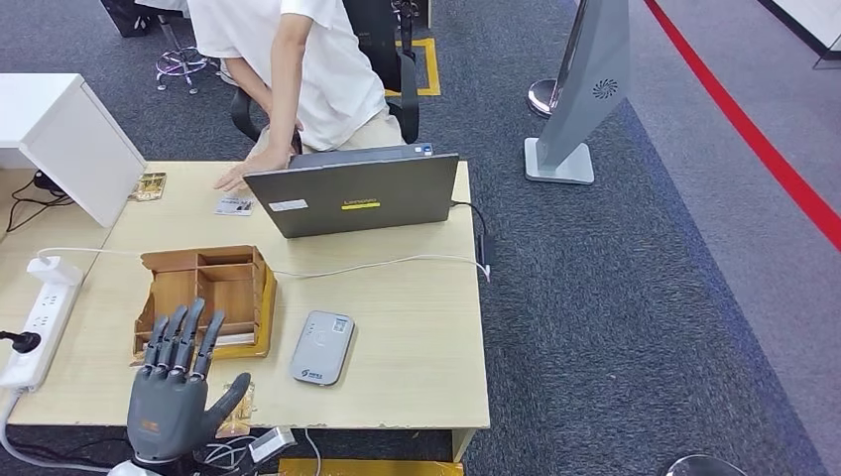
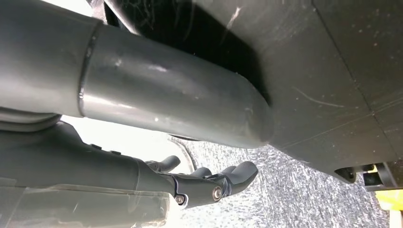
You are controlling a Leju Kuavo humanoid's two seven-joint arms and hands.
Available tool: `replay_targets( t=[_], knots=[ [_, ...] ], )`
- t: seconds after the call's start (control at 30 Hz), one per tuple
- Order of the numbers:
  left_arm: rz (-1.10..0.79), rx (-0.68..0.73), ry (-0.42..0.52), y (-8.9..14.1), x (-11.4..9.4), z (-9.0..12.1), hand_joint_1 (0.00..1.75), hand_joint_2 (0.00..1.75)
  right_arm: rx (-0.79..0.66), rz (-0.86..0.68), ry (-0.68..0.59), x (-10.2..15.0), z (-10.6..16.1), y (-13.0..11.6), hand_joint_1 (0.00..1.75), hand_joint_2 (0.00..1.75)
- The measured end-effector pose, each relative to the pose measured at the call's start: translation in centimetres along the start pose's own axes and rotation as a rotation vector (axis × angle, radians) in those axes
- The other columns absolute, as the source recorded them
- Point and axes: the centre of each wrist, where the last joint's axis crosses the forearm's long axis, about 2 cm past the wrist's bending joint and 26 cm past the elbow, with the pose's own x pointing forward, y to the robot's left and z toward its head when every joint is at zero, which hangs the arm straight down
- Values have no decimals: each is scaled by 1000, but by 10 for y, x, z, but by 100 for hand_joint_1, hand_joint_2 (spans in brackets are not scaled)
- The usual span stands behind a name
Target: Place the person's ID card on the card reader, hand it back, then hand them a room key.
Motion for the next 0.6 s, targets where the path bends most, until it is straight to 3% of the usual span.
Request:
replay_targets(
  t=[0.07, 0.33, 0.6],
  knots=[
    [14, -46, 15, -8, -2, 10, 0, 175, 0, 8, -5, 0, 0, 0, 0, 0],
    [55, -178, 42, -34, -7, 39, 0, 175, -1, 31, -19, 1, 0, 0, 0, 0],
    [41, -223, 108, -44, -16, 52, 0, 175, -5, 55, -16, 3, 0, 0, 0, 0]
  ],
)
